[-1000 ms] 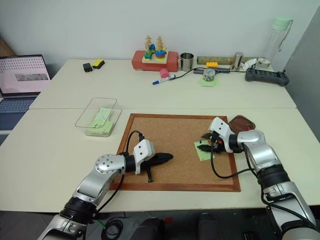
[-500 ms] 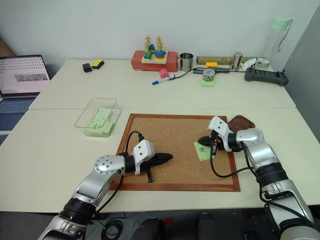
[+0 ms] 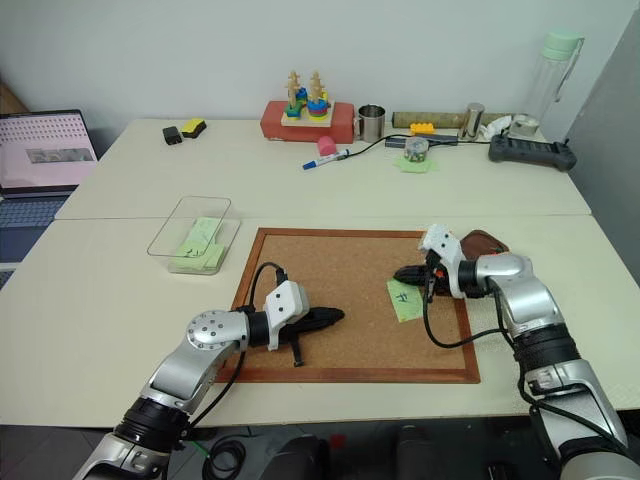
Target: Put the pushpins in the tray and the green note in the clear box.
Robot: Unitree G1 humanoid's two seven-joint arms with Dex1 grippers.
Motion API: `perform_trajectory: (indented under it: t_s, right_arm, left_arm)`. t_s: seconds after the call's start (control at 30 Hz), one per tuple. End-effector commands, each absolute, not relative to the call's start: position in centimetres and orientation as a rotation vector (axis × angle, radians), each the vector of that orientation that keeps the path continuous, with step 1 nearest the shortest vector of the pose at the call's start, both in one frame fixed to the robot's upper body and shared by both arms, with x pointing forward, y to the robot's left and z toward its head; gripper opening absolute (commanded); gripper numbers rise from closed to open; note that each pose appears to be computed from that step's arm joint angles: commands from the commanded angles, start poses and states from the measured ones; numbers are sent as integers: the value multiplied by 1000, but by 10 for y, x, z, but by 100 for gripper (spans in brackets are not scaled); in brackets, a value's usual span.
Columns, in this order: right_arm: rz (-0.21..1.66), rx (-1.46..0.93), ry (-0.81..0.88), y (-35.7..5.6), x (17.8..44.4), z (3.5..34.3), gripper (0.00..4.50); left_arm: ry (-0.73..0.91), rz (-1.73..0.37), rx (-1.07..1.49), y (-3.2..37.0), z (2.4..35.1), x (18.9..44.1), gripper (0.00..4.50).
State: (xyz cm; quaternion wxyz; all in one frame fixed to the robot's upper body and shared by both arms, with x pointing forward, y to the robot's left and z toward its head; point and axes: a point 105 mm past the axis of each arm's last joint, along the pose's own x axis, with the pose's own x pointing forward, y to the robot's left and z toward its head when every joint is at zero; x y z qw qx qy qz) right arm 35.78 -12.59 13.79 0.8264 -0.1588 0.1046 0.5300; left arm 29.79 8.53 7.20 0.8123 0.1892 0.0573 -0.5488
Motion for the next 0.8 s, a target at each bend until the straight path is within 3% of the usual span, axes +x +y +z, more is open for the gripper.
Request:
perform_trajectory:
  t_s: [0.03, 0.17, 0.3, 0.53, 0.7, 0.8]
  right_arm:
    - [1093, -316, 121, -131, 359, 172, 8]
    - [1031, -309, 99, -146, 362, 185, 8]
    - [827, -391, 135, -194, 376, 190, 8]
    - [552, -487, 236, -251, 396, 166, 8]
    - [477, -473, 264, -259, 406, 152, 8]
    - [444, -473, 269, -263, 410, 148, 57]
  left_arm:
    - [224, -1204, 420, 88, 50, 288, 0]
    - [225, -1207, 420, 87, 50, 287, 0]
    - [221, -1205, 419, 86, 50, 288, 0]
    - [220, -1197, 421, 88, 51, 289, 0]
    - [223, -1195, 425, 90, 51, 290, 0]
    - [225, -1193, 426, 90, 51, 290, 0]
